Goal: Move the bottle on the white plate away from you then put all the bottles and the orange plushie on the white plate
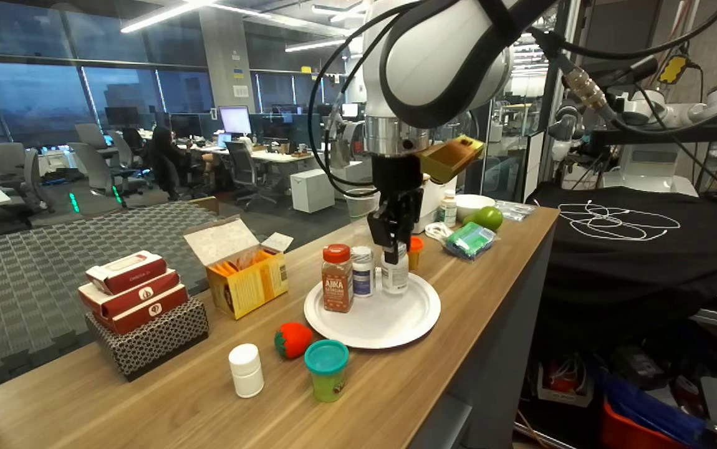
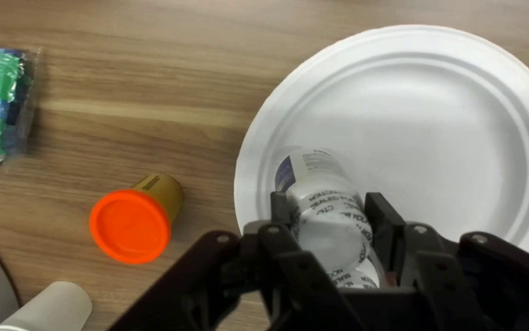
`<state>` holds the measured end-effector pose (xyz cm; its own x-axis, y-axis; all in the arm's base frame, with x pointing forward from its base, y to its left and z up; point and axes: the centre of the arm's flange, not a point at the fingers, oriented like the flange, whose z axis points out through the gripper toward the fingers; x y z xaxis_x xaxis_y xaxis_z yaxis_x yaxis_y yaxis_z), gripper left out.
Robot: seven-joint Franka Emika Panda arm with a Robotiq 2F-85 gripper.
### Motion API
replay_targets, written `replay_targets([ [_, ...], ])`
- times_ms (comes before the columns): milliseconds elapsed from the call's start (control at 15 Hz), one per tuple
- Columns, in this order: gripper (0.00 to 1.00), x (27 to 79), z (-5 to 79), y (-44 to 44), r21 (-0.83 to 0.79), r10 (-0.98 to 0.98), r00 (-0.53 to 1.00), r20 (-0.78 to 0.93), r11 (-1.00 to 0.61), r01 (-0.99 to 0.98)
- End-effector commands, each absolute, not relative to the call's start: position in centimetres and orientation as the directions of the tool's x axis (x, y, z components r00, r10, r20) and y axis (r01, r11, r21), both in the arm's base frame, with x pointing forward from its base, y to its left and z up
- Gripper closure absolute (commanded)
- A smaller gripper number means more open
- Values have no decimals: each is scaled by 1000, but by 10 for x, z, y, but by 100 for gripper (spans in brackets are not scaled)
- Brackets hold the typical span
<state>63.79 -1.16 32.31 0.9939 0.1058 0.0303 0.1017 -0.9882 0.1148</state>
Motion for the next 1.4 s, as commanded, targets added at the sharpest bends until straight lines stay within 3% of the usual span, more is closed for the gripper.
replay_targets([
  [0,80,619,327,-15,78,122,991,59,-990,117],
  [400,78,621,315,-18,30,141,988,70,-990,139],
  [467,62,620,314,-19,35,141,988,69,-990,139],
  [533,35,620,313,-19,37,142,988,66,-989,140],
  [867,1,622,319,-20,47,149,986,72,-988,146],
  [1333,0,651,367,8,114,192,978,78,-977,182],
])
